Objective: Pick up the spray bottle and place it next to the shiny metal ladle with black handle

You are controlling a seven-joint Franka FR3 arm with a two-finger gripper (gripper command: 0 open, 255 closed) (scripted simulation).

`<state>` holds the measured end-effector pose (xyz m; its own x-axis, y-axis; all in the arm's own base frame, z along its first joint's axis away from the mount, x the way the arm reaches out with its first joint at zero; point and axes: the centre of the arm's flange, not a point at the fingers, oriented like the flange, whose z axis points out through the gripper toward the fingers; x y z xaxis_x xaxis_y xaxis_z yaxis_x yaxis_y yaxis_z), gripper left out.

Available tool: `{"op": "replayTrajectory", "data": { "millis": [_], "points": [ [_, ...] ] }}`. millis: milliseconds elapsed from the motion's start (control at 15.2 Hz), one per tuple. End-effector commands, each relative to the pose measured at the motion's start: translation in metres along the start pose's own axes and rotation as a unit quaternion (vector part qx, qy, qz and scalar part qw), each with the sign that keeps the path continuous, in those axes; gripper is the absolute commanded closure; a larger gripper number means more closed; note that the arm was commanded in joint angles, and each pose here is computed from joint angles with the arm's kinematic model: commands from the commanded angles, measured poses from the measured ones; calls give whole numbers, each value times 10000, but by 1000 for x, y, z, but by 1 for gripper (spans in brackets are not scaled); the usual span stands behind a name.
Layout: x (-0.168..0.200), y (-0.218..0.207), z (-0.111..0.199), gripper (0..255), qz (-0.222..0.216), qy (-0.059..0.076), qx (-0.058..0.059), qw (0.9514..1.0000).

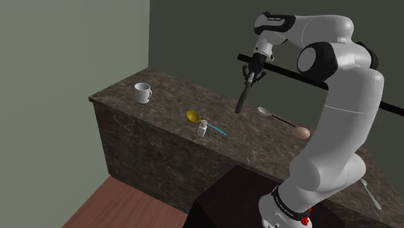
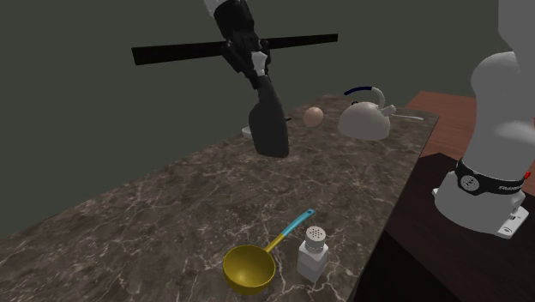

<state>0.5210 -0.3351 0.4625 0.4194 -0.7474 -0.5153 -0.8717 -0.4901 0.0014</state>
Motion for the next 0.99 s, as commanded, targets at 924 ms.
{"op": "replayTrajectory", "data": {
  "millis": [924],
  "points": [
    [-45, 198, -63, 255, -6, -3, -1, 10000]
  ]
}}
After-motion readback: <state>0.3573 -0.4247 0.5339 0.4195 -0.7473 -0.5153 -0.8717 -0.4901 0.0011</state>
